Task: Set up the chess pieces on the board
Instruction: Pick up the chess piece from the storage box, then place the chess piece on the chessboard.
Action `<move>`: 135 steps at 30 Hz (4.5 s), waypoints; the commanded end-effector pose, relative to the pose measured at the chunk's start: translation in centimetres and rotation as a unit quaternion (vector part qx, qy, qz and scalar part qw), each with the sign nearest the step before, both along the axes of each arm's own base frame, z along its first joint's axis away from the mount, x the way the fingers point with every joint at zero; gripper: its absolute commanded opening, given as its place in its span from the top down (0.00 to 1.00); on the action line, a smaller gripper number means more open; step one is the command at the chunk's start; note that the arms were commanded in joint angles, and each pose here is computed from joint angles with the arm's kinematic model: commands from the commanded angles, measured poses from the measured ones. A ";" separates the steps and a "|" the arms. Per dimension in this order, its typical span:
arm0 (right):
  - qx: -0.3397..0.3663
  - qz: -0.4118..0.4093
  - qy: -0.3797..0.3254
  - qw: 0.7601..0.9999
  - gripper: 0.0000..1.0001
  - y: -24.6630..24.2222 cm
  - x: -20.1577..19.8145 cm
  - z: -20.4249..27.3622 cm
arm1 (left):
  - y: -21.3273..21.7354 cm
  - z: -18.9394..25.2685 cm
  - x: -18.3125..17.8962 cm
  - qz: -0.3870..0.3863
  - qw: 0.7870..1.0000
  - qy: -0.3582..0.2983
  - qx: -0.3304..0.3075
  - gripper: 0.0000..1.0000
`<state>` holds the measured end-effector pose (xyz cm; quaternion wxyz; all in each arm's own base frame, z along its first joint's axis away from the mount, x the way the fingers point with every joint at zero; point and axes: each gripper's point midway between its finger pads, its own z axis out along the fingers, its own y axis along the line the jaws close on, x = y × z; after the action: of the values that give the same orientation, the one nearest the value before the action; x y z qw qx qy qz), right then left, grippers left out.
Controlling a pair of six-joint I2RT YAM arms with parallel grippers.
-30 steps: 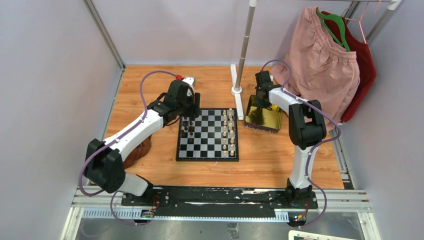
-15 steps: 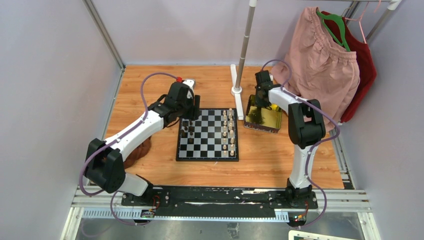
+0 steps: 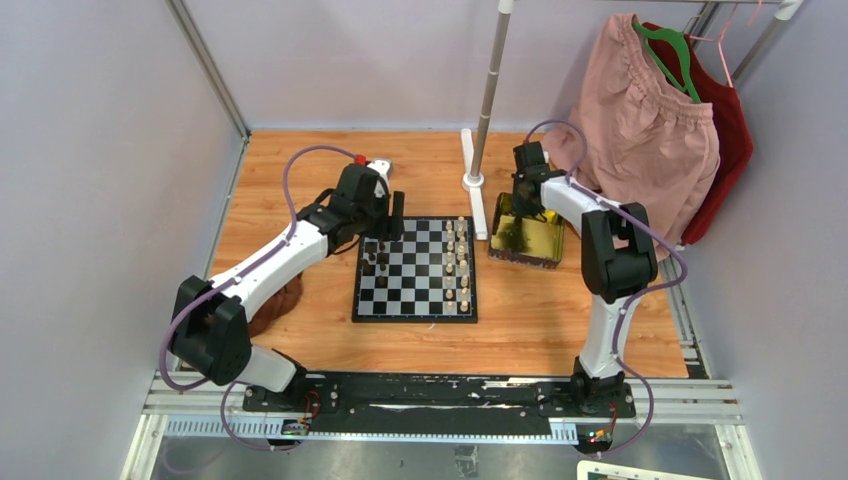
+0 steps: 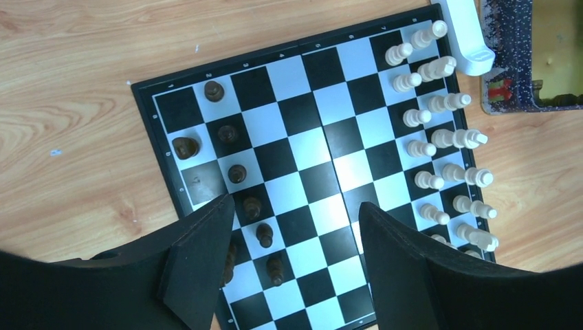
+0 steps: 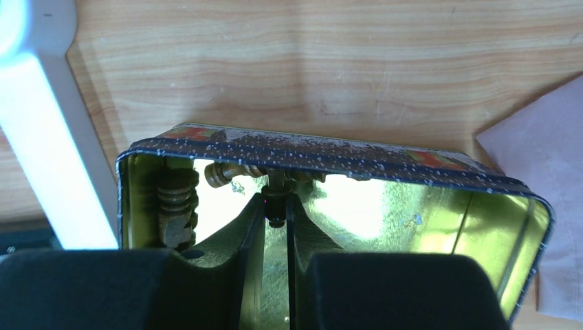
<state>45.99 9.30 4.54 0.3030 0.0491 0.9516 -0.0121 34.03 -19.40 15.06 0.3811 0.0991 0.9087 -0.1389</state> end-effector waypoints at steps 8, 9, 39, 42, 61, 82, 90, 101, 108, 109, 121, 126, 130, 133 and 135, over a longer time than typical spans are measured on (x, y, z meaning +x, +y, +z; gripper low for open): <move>0.021 0.021 -0.021 0.999 1.00 -0.3 -2.6 4.3 | -2.9 2.0 0.6 -0.060 0.997 -0.015 -0.051 0.25; 0.022 0.022 -0.021 0.999 1.00 -0.3 -2.8 4.4 | -3.0 2.2 0.6 -0.064 0.996 -0.016 -0.053 0.25; 0.162 0.123 -0.054 0.978 1.00 6.7 -6.8 13.1 | -9.0 3.1 0.0 -0.163 0.969 0.000 -0.183 0.23; 0.201 0.138 -0.058 0.968 1.00 8.3 -8.1 15.0 | -10.1 4.1 -0.5 -0.190 0.958 -0.007 -0.216 0.23; 0.380 0.194 -0.039 0.903 1.00 15.1 -14.1 20.9 | -13.5 9.0 -2.5 -0.277 0.888 -0.050 -0.364 0.23; 0.470 0.211 -0.009 0.857 1.00 17.2 -15.9 23.2 | -14.1 9.9 -2.6 -0.272 0.849 -0.068 -0.448 0.24; 0.483 0.208 -0.002 0.851 1.00 17.5 -15.8 23.0 | -14.1 9.3 -2.7 -0.273 0.850 -0.065 -0.446 0.31; 0.490 0.205 0.007 0.847 1.00 17.8 -15.5 22.6 | -13.7 8.9 -2.6 -0.268 0.847 -0.065 -0.454 0.50; 0.490 0.204 0.009 0.847 1.00 17.9 -15.5 22.4 | -13.2 9.2 -2.1 -0.258 0.847 -0.073 -0.458 0.55; 0.491 0.203 0.011 0.847 1.00 17.9 -15.5 22.3 | -13.2 9.3 -2.1 -0.257 0.847 -0.075 -0.459 0.56; 0.492 0.201 0.015 0.847 1.00 17.9 -15.5 21.9 | -13.1 9.5 -2.2 -0.259 0.842 -0.074 -0.467 0.64; 0.497 0.198 0.013 0.845 1.00 18.0 -15.3 22.0 | -13.1 9.4 -2.4 -0.260 0.842 -0.072 -0.467 0.67; 0.500 0.197 0.011 0.843 1.00 18.1 -15.1 22.1 | -13.0 9.2 -2.5 -0.260 0.842 -0.068 -0.468 0.66; 0.501 0.198 0.010 0.843 1.00 18.2 -15.1 22.1 | -13.0 8.8 -2.6 -0.258 0.843 -0.065 -0.467 0.62; 0.502 0.198 0.010 0.842 1.00 18.2 -15.1 22.2 | -12.9 8.6 -2.7 -0.257 0.844 -0.063 -0.467 0.60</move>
<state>31.26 26.92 26.74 0.2323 0.0093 0.8238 0.5170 31.50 -32.56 23.85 0.3847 0.1422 0.6586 -0.6309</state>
